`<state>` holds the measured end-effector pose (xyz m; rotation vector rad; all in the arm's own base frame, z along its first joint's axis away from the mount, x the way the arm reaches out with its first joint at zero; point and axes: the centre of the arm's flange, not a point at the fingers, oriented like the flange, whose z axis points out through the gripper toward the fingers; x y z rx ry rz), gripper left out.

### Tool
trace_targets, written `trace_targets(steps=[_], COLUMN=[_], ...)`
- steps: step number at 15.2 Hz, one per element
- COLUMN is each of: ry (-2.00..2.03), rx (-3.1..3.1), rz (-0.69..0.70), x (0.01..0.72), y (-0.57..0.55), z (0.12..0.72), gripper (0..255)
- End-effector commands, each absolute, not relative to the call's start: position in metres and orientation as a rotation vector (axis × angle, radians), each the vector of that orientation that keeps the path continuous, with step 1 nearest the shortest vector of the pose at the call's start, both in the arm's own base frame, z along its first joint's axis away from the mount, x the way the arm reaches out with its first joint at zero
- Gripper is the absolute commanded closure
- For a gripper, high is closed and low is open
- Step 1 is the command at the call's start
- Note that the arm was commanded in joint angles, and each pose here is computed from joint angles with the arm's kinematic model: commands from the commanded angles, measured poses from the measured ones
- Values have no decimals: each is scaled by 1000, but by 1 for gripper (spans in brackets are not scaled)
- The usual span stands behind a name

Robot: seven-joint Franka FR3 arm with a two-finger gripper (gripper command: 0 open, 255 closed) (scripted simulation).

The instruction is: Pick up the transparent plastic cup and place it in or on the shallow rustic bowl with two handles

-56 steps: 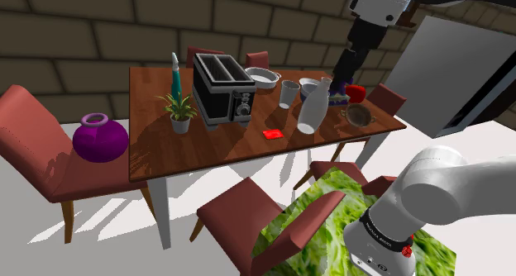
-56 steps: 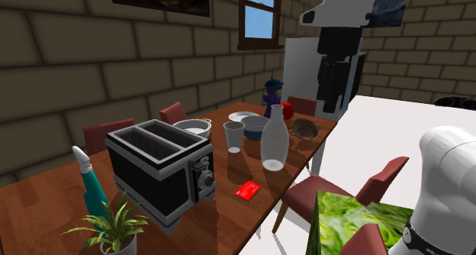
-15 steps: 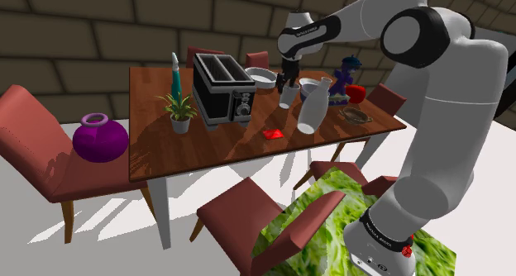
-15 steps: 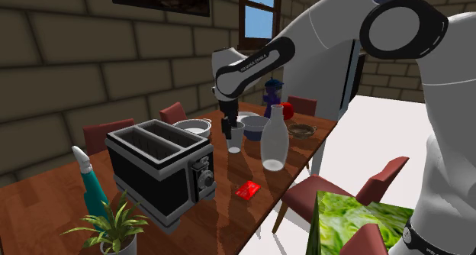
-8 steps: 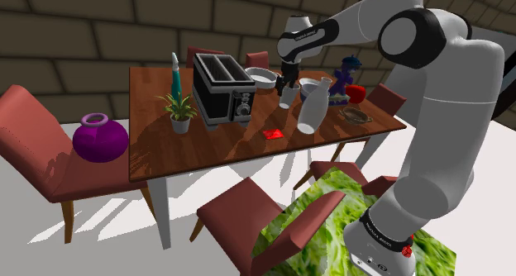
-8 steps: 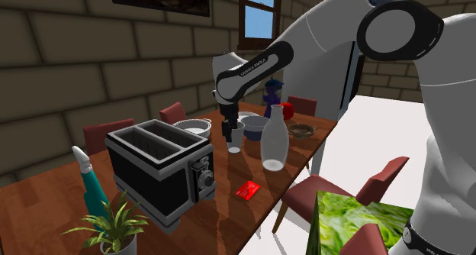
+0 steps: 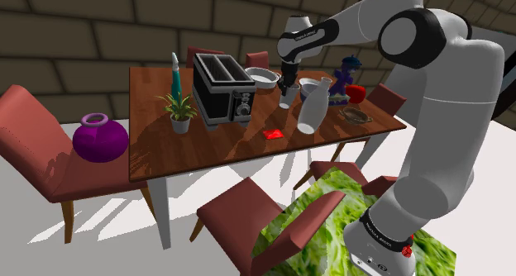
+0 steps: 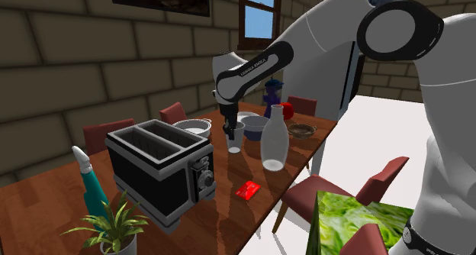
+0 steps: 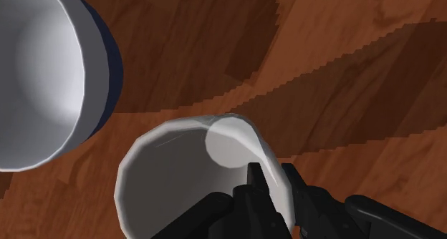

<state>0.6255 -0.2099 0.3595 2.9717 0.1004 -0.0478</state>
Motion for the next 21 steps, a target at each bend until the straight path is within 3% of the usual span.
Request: trace_targets(steps=[1,21], ry=[100,100], rx=[2972,2972], rz=[-49,-49], x=[625,625], y=[-210,-210], z=[359,449], gripper=[255,255])
